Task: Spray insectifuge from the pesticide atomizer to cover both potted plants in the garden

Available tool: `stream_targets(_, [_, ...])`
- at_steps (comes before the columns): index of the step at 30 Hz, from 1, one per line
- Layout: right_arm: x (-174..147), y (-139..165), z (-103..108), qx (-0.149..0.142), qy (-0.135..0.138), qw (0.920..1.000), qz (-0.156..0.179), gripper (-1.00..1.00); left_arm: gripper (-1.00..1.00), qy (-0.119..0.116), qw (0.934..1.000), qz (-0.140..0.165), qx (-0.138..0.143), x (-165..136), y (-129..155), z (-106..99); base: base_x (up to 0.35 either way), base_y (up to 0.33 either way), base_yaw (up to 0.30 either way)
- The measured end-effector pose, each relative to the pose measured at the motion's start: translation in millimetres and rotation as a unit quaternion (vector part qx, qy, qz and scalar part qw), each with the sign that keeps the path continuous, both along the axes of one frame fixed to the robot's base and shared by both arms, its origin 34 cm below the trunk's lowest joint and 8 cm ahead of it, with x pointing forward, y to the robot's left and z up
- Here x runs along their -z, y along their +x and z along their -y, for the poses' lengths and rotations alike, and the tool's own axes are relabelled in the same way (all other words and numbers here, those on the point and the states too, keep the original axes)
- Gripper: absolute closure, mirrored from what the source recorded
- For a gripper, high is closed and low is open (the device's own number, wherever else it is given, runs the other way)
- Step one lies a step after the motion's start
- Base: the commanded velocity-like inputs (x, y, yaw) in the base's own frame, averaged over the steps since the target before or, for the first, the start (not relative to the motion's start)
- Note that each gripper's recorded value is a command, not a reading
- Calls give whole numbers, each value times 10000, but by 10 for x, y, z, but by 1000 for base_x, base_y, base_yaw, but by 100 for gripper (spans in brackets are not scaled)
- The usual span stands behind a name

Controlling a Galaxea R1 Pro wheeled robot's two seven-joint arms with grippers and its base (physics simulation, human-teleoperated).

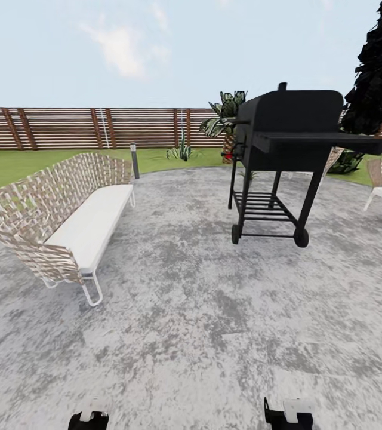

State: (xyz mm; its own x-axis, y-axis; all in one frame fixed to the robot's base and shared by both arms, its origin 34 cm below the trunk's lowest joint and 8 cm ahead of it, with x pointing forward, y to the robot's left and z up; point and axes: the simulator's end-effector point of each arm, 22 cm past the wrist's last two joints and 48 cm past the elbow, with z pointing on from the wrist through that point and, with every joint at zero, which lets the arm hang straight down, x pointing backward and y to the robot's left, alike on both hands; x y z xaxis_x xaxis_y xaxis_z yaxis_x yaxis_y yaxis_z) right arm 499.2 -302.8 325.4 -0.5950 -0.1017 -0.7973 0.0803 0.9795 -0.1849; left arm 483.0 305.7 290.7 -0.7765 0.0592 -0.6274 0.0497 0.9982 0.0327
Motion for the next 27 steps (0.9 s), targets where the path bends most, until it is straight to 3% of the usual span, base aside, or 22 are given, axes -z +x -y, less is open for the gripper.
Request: stream_targets(27, [0, 0, 0, 1, 0, 10000, 0, -100, 100, 0, 10000, 0, 0, 0, 0, 0, 340, 0, 32])
